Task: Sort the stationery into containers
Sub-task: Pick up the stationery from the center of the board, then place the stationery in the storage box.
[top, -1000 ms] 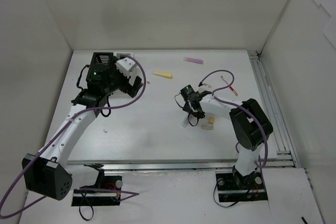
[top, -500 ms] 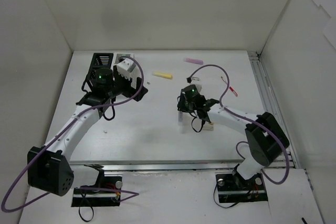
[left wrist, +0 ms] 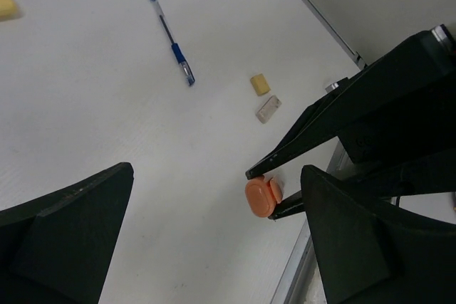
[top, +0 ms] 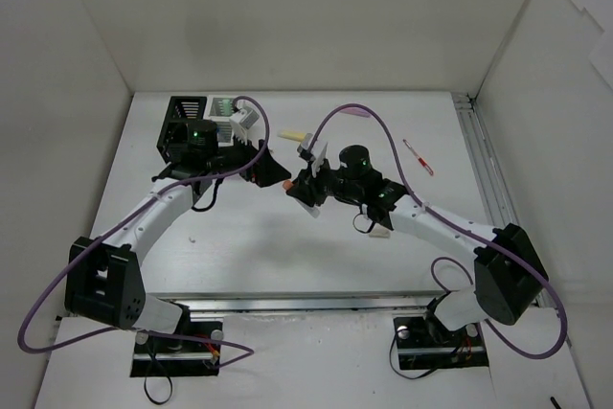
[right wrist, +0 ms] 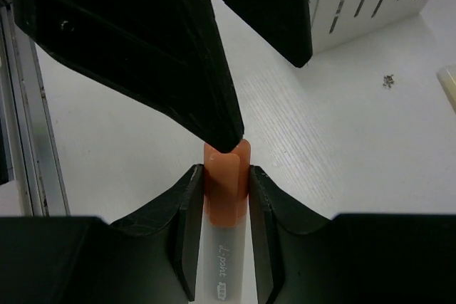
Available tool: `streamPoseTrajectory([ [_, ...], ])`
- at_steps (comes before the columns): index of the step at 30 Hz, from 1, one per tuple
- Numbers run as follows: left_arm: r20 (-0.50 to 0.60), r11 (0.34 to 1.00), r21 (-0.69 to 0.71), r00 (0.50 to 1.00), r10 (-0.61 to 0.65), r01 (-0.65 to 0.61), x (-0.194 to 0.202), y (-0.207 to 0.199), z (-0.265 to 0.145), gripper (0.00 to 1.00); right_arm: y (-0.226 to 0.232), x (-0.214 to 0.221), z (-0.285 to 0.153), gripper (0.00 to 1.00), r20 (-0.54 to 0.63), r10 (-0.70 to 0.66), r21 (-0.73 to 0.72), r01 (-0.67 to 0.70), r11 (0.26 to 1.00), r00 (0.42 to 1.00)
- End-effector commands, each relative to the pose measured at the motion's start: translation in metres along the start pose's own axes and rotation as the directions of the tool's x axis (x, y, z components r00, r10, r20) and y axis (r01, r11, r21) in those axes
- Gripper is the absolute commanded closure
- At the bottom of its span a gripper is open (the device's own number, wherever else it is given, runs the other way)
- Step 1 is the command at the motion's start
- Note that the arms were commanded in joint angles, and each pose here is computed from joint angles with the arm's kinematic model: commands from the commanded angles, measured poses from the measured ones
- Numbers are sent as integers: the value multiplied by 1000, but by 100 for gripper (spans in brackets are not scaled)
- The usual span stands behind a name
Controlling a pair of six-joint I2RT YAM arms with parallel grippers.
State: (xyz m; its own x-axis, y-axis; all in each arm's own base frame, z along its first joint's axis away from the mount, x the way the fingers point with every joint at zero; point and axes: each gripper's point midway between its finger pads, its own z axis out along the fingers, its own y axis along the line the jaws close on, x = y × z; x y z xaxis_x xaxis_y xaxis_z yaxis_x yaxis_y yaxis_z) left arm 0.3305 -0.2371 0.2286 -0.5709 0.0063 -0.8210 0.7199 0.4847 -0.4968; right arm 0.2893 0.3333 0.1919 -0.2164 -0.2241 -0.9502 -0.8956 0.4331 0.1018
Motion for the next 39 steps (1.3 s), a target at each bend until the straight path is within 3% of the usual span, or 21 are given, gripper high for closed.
streamPoseTrajectory([
  [1, 98, 990, 113, 993, 69, -79, -39, -32, -5, 1, 1, -44, -1, 96, 106, -159, -9, 161, 987, 982],
  [5, 87, 995, 97, 996, 31, -39, -30, -28, -4, 9, 9, -54, -3, 96, 138, -208, -45, 215, 975, 969],
  [12, 69, 989, 146, 997, 23, -33, -18, -34, -6, 24, -7, -62, -7, 94, 153, -246, 72, 237, 969, 957],
  [20, 62, 989, 148, 998, 22, -31, -15, -41, 0, 33, -2, -73, -8, 93, 184, -283, 94, 270, 958, 941],
  [24, 51, 987, 158, 998, 20, -28, -14, -44, 6, 47, 6, -74, -5, 93, 188, -303, 73, 294, 953, 934],
  [29, 36, 981, 191, 999, 26, -33, -10, -51, 14, 55, 7, -77, -3, 92, 189, -320, 91, 308, 947, 928],
  [32, 31, 979, 201, 999, 26, -32, -9, -51, 14, 70, 3, -82, -4, 92, 194, -334, 136, 312, 941, 923],
  [39, 6, 953, 303, 1000, 15, -16, -2, -65, 17, 71, -11, -95, -12, 91, 214, -376, 244, 323, 914, 902],
])
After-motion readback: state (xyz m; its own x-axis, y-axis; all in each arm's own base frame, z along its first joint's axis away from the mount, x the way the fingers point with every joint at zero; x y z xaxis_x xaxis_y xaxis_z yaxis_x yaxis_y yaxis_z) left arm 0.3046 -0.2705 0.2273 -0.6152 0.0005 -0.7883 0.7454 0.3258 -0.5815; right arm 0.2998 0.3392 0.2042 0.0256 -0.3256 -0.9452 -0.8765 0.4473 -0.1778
